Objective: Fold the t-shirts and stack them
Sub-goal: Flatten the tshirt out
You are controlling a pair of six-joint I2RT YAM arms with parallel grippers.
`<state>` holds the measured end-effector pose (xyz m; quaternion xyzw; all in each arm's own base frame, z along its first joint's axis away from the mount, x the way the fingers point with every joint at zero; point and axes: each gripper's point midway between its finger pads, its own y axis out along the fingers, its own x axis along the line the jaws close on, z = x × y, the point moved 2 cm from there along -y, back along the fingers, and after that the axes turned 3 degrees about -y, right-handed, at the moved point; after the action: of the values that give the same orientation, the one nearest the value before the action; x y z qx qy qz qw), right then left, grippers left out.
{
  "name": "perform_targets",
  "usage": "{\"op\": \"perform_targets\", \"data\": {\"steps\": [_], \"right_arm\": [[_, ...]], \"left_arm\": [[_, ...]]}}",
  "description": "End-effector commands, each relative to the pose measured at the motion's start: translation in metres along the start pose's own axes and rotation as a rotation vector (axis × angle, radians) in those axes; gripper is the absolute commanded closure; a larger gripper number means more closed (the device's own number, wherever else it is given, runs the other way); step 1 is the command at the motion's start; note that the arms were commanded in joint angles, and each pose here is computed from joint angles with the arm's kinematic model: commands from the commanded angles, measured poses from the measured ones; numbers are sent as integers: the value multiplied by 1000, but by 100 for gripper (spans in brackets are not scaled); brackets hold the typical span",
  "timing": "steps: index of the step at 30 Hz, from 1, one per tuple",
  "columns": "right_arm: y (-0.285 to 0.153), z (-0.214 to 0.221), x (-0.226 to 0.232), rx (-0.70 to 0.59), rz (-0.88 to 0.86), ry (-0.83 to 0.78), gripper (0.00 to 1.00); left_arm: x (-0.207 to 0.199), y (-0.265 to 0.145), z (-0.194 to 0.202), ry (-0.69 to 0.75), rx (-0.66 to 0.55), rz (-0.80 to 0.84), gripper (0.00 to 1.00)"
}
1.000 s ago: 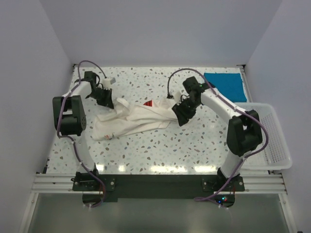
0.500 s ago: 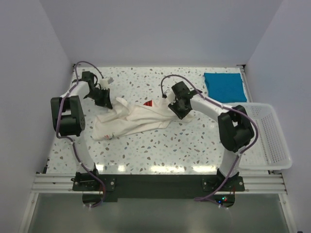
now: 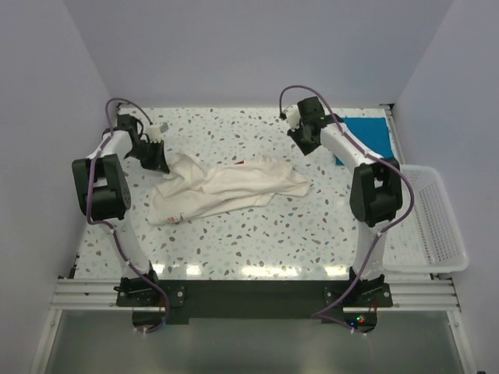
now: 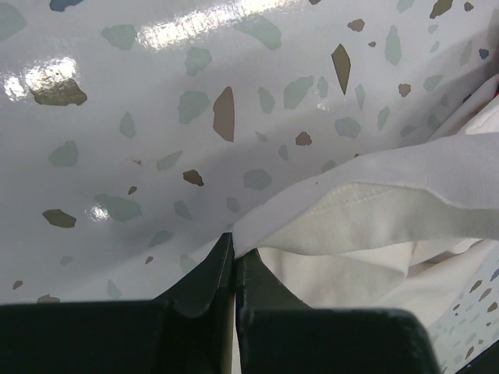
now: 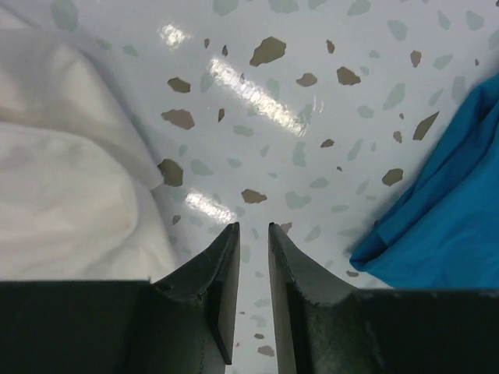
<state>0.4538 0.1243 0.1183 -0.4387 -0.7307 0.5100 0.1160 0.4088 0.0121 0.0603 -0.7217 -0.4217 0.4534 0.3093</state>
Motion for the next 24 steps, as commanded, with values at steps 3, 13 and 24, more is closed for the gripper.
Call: {"op": "perform_targets", "data": {"steps": [3, 13, 24], "right_arm": [[-7, -3, 9, 10, -224, 91, 61], [-27, 0, 77, 93, -360, 179, 47], [14, 13, 62, 220, -137, 148, 48]], "left_arm": [[-2, -21, -22, 48, -64, -11, 100], [-4, -19, -16, 49, -58, -9, 100], [-3, -26, -16, 79, -71, -39, 100]]}}
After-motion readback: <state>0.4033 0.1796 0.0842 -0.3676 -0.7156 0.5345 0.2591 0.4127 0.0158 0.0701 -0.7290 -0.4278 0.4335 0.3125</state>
